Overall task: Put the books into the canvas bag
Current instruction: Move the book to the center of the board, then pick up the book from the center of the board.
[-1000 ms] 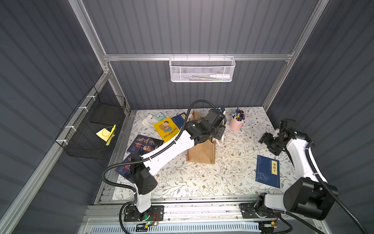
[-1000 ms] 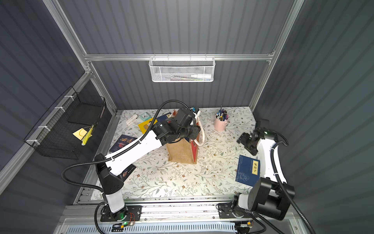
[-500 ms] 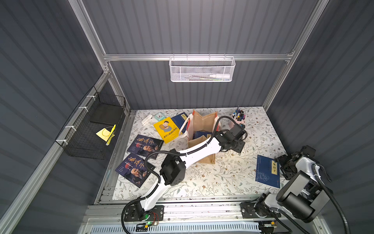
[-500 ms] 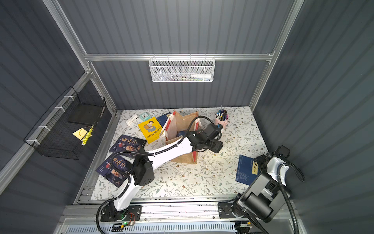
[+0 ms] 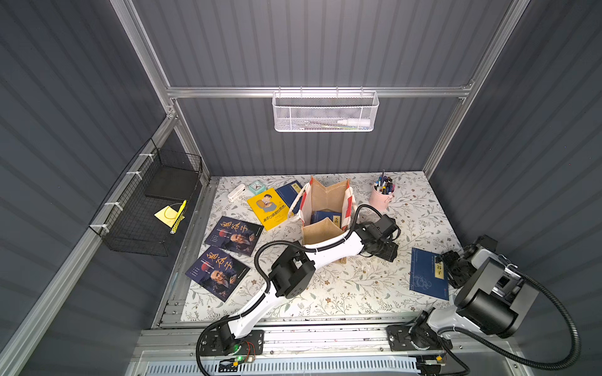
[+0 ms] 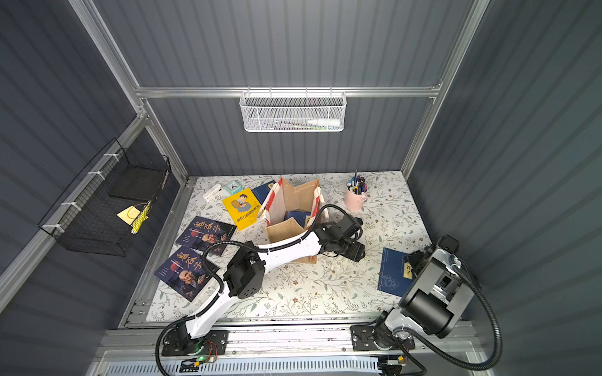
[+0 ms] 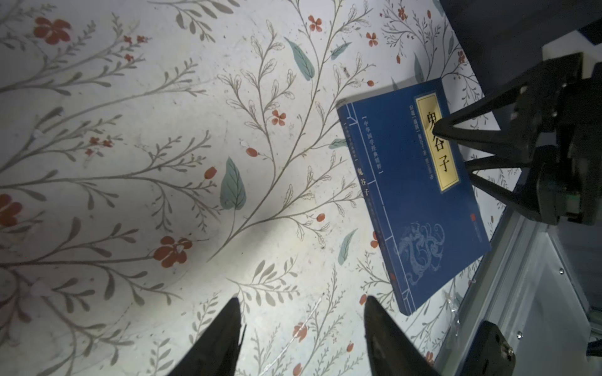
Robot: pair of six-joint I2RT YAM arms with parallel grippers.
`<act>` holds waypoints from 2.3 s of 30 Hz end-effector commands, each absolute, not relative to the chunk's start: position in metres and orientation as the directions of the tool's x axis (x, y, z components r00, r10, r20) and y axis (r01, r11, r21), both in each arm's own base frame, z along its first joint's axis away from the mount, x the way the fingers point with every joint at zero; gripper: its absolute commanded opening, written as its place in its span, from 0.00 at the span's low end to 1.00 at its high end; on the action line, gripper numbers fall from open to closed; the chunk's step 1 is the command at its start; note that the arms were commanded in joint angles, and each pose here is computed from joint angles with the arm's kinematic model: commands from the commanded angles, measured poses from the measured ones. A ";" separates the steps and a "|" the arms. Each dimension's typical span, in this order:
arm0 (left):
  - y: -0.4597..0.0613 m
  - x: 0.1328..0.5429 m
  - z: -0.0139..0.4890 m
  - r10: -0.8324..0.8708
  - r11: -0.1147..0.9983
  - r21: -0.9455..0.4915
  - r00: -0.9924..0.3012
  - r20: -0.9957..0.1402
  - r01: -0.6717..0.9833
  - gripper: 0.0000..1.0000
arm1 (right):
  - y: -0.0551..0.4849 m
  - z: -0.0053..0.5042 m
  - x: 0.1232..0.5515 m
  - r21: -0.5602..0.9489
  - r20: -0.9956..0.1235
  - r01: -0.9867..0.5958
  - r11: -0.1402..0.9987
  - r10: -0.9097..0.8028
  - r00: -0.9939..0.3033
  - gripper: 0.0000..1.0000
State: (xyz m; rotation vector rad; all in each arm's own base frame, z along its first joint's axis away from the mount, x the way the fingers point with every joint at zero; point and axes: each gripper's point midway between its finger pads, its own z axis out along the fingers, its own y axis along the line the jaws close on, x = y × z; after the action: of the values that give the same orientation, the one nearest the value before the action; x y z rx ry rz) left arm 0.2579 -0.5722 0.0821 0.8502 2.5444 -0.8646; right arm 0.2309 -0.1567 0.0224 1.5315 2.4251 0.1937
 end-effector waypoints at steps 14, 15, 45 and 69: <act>-0.512 0.288 0.044 0.292 0.741 -0.522 -0.903 -0.316 0.422 0.62 | -0.004 0.025 0.246 0.346 -0.022 0.650 0.676 0.699 -0.715 0.73; -0.509 0.290 0.043 0.281 0.742 -0.529 -0.908 -0.311 0.411 0.62 | -0.004 0.027 0.244 0.341 -0.026 0.646 0.683 0.694 -0.720 0.73; -0.550 0.256 0.054 0.351 0.468 -0.842 -0.931 -0.100 0.267 0.62 | 0.014 0.026 0.243 0.412 0.021 0.565 0.715 0.612 -0.790 0.41; -0.540 0.242 0.023 0.446 0.618 -0.660 -0.882 -0.153 0.428 0.53 | 0.018 0.024 0.246 0.427 0.030 0.530 0.733 0.574 -0.818 0.37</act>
State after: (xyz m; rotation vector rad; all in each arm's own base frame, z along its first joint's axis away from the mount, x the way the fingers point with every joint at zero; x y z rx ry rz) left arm 0.2712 -0.5397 0.0454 0.6245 2.7920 -1.2644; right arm 0.2381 0.0014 0.0192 0.9673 2.8329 0.5062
